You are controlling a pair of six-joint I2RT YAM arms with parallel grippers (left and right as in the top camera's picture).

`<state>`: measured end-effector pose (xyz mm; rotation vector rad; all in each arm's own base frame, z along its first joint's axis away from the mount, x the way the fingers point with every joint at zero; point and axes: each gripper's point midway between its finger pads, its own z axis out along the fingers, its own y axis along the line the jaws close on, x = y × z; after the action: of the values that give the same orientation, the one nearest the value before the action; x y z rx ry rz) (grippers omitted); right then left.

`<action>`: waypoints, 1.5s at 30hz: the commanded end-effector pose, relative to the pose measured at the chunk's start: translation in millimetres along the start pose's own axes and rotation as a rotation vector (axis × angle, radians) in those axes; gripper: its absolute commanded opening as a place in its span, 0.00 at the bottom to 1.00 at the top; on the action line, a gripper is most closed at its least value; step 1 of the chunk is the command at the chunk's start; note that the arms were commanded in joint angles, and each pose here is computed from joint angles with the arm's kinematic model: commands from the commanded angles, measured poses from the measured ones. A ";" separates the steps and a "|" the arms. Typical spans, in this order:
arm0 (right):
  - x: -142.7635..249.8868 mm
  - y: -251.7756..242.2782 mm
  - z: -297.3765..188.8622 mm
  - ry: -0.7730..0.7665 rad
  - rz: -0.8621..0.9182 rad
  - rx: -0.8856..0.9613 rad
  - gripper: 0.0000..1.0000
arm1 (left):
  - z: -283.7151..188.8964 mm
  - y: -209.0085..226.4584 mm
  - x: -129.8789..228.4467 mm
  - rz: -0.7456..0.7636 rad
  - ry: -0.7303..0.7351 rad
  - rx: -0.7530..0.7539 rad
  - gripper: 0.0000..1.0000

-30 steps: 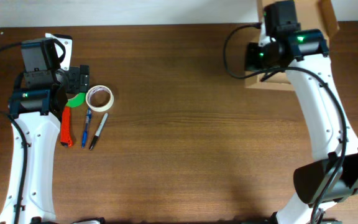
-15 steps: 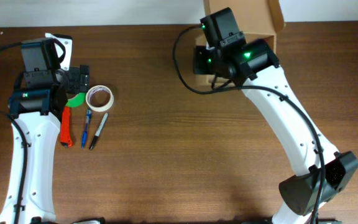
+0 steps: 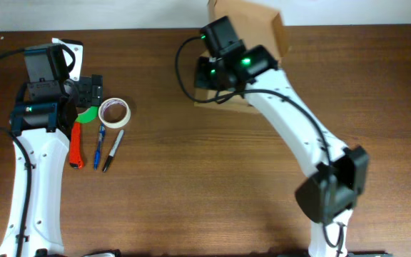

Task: Pack container
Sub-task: 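Grip the box wall with the right gripper and drag it leftward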

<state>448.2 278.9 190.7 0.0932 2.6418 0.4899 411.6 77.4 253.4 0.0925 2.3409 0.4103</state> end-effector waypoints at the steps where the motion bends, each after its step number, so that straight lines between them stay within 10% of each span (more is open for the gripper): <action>1: -18.5 31.1 -16.7 -0.056 0.017 -0.081 0.04 | -0.1 0.9 -4.0 0.011 -0.006 0.007 1.00; 18: 47.3 52.9 -13.4 0.033 -0.533 0.106 0.04 | -0.6 -10.5 -6.3 0.012 -0.022 0.073 0.99; 45: 80.9 23.5 54.9 0.178 -0.407 0.222 0.04 | -0.7 -13.7 5.2 0.019 0.025 0.086 0.99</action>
<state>392.4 329.0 123.9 -0.5005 2.7746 0.0713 404.5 65.7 242.5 0.1335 2.3929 0.3295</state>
